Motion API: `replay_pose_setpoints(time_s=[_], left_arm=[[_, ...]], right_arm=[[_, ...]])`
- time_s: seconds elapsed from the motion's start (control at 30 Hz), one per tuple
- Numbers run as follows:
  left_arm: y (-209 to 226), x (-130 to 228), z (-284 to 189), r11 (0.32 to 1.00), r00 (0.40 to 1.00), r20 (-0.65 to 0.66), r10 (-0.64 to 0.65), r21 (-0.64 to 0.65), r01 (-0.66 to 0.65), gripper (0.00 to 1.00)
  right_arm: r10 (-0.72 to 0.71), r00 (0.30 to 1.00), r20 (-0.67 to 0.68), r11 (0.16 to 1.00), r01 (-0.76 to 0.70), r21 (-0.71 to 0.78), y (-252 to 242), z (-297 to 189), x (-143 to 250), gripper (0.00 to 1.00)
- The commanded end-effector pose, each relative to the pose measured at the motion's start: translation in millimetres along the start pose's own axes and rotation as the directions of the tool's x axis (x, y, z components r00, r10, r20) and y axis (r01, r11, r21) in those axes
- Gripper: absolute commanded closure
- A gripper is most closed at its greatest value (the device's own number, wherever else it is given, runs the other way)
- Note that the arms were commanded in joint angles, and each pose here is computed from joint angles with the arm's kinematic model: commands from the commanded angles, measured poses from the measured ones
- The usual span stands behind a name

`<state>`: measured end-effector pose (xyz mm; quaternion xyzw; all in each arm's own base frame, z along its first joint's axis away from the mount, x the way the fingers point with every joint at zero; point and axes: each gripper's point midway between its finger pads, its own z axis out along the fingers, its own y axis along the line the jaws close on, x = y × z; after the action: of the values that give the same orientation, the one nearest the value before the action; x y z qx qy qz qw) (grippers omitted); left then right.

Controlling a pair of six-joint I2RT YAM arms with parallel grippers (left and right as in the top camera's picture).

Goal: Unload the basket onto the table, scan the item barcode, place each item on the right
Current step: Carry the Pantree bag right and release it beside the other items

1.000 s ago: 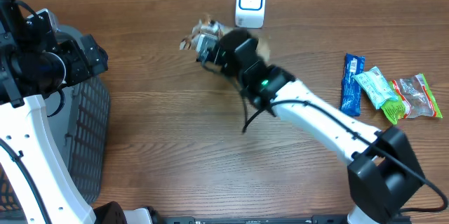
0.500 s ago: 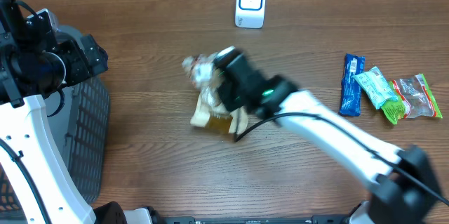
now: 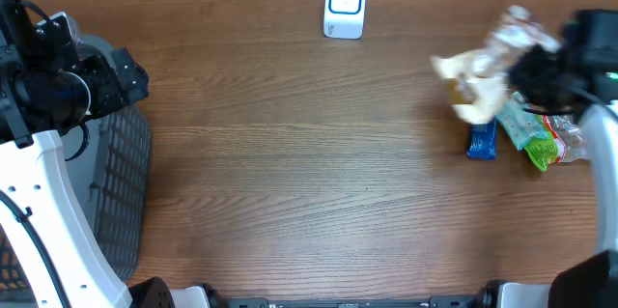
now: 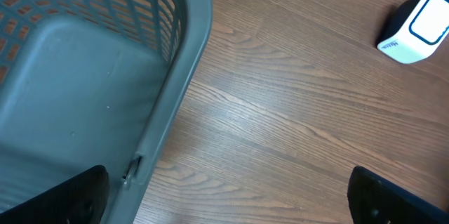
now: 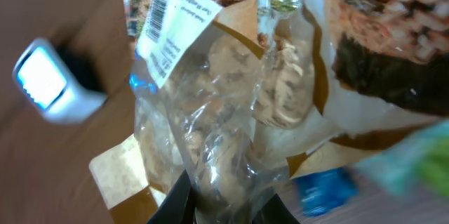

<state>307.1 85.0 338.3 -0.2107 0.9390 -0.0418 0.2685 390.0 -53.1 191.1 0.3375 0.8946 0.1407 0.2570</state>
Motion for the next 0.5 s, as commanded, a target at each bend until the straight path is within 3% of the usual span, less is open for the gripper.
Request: replay_pose_setpoints(time_s=[0.0,0.2,0.27,0.33,0.37,0.47], left_arm=[[-3.4,-2.0,-7.6,1.0,1.0,0.025,-0.012,0.013,0.011,0.0],[-3.4,-2.0,-7.6,1.0,1.0,0.025,-0.012,0.013,0.011,0.01],[-3.4,-2.0,-7.6,1.0,1.0,0.025,-0.012,0.013,0.011,0.0],[-3.4,-2.0,-7.6,1.0,1.0,0.025,-0.012,0.013,0.011,0.0],[-3.4,-2.0,-7.6,1.0,1.0,0.025,-0.012,0.013,0.011,0.0],[-3.5,-2.0,-7.7,1.0,1.0,0.025,-0.012,0.013,0.011,0.01]], right_arm=[[0.129,0.991,-0.022,0.99,-0.128,0.057,-48.0,17.6,-6.6,0.96],[0.223,0.975,-0.022,0.969,-0.219,0.114,-96.6,42.4,-8.1,0.96],[0.235,0.972,-0.025,0.965,-0.23,0.122,-102.0,44.2,-8.4,0.72],[0.229,0.973,-0.024,0.968,-0.224,0.116,-100.9,42.9,-9.5,0.38],[0.219,0.975,-0.027,0.971,-0.215,0.104,-98.1,41.7,-10.3,0.3],[0.155,0.987,-0.044,0.988,-0.154,0.021,-78.7,31.8,-14.5,0.22]])
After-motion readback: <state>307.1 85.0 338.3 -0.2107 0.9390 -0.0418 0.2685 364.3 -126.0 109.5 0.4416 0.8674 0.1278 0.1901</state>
